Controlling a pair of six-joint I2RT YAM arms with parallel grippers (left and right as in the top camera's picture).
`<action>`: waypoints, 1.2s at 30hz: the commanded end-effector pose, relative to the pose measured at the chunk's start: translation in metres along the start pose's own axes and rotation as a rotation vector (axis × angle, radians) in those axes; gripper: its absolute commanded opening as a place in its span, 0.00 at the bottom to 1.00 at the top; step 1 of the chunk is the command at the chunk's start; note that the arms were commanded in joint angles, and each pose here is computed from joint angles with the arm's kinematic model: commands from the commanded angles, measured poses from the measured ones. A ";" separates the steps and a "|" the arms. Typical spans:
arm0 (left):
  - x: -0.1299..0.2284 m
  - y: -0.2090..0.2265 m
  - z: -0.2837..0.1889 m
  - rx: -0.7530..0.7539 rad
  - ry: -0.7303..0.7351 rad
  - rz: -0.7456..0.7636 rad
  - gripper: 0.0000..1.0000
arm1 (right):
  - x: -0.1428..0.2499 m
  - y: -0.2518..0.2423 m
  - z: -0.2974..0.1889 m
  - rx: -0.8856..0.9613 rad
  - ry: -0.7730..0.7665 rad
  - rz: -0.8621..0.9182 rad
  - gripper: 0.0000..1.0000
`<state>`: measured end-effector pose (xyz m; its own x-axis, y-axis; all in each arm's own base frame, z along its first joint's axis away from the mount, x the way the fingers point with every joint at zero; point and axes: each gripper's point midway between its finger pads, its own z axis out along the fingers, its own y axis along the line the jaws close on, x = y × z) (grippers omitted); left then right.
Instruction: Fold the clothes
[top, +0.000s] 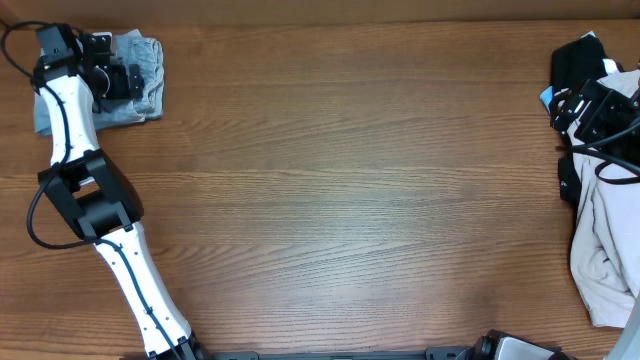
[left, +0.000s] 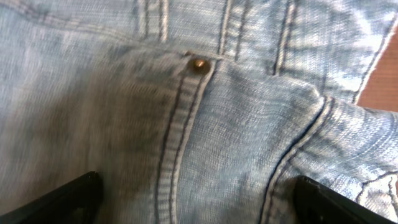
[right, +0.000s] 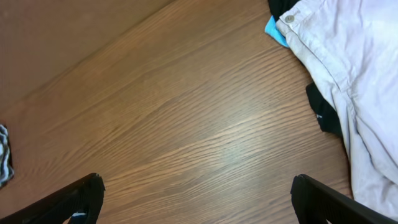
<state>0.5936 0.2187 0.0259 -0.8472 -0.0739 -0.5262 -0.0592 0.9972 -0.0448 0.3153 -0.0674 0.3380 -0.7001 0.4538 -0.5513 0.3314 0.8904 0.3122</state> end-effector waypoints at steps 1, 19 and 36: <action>-0.029 0.010 -0.060 -0.091 -0.043 -0.037 1.00 | -0.010 0.003 -0.005 -0.006 -0.038 -0.016 1.00; -0.108 -0.183 -0.437 0.015 -0.567 0.118 1.00 | 0.000 0.043 -0.135 -0.096 -0.232 -0.040 1.00; -0.105 -0.206 -0.449 0.048 -0.585 0.152 1.00 | 0.010 0.042 -0.140 -0.092 -0.222 -0.032 1.00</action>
<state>0.4559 0.0246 0.4743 -0.4057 0.0817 -0.9103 0.0826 0.9952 0.0525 0.2321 -0.0287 0.4531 -0.5533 0.4325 -0.7119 0.2391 0.9011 0.3617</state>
